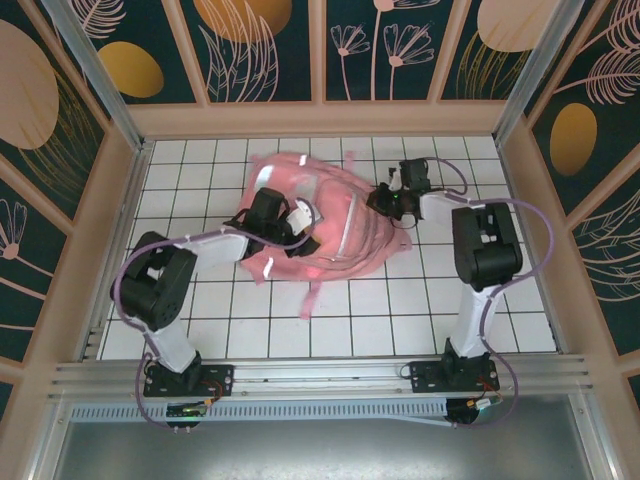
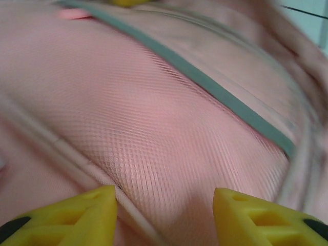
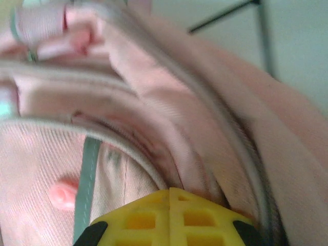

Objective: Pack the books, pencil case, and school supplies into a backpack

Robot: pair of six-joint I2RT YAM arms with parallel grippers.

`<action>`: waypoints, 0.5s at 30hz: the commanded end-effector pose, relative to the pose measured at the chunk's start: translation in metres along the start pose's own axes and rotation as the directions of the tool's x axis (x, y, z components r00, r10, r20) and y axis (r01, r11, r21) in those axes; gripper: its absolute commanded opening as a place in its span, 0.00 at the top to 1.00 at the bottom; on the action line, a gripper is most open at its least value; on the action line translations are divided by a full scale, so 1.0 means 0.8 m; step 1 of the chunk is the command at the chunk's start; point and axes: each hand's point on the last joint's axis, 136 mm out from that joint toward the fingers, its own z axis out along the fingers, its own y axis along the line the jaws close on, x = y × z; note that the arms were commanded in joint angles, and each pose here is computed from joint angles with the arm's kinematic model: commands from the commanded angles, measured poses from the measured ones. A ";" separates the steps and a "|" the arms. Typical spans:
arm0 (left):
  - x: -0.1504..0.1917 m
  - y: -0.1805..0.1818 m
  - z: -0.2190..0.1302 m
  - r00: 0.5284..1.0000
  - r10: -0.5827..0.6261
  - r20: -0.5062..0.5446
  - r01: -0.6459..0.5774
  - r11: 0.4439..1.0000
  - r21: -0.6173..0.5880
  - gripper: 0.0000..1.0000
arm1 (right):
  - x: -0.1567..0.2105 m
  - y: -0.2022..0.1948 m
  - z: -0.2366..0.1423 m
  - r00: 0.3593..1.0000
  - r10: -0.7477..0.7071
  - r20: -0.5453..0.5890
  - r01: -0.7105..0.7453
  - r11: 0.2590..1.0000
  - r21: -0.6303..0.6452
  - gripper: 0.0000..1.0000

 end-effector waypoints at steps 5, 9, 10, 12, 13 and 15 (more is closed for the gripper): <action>-0.013 -0.051 -0.046 0.968 0.240 -0.078 -0.235 0.969 0.072 0.48 | -0.035 0.060 0.011 0.998 -0.057 0.037 0.062 0.986 -0.155 0.88; -0.042 -0.045 -0.045 0.916 0.390 -0.091 -0.394 0.918 -0.030 0.46 | -0.034 0.066 -0.025 0.997 -0.014 0.073 0.025 0.988 -0.151 0.81; -0.049 -0.054 -0.040 0.893 0.442 -0.087 -0.446 0.894 -0.031 0.44 | -0.030 0.062 -0.035 0.997 0.004 0.077 0.008 0.989 -0.149 0.80; -0.057 -0.073 -0.027 0.853 0.516 -0.077 -0.518 0.855 -0.024 0.41 | -0.019 0.055 -0.054 0.996 0.028 0.081 -0.016 0.988 -0.151 0.77; -0.058 -0.080 -0.020 0.839 0.538 -0.076 -0.541 0.841 -0.021 0.39 | -0.013 0.050 -0.064 0.996 0.036 0.086 -0.023 0.989 -0.146 0.76; -0.054 -0.087 -0.006 0.826 0.555 -0.095 -0.559 0.829 -0.017 0.37 | 0.003 0.038 -0.080 0.995 0.039 0.089 -0.028 0.992 -0.120 0.72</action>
